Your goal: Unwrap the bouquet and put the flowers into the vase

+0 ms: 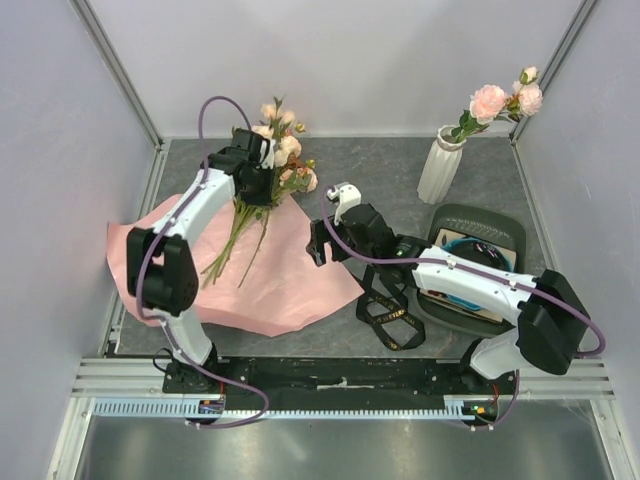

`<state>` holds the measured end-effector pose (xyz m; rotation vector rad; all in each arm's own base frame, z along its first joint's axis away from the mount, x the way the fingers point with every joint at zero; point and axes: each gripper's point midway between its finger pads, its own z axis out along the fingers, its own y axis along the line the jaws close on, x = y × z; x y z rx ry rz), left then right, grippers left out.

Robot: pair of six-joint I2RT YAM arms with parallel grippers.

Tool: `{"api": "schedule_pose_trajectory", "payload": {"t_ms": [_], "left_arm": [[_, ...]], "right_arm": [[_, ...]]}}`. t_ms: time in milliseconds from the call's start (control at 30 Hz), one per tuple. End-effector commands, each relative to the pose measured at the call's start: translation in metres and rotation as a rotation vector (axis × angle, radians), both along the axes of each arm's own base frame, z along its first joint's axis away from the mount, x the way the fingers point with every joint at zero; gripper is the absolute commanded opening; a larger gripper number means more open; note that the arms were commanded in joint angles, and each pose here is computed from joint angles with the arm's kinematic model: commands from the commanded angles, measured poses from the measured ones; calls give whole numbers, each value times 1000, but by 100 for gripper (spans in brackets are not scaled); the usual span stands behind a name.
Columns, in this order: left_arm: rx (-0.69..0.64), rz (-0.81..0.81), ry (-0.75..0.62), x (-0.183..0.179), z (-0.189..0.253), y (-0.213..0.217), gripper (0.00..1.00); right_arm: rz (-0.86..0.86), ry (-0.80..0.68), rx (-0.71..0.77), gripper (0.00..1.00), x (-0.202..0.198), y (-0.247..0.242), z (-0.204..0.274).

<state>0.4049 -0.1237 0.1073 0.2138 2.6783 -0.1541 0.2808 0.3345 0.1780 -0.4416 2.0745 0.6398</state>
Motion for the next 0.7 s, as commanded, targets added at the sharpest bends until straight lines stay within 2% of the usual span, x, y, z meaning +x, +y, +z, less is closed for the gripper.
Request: {"api": "schedule_pose_trajectory", "payload": {"t_ms": [0,67,200,400,533,667], "left_arm": [[-259,-161,-244,-1,88,-45,2],[-350,-211,-320,-7,118,-58,2],[-499,-289,-387,-25,150,-80,2],[-798,-504,-427,-69,197,-126,2],[-842,-604,-438,-92,210,-141,2],[-858,-648,-428,-103,213,-151,2]], "right_arm": [[-39,-23,42,91,13,5,23],[-60,-22,91,90,21,2,40],[-77,-36,227,91,40,-6,83],[-75,-241,328,91,61,-21,164],[-85,-276,387,88,68,-31,192],[32,-299,430,85,56,-17,203]]}}
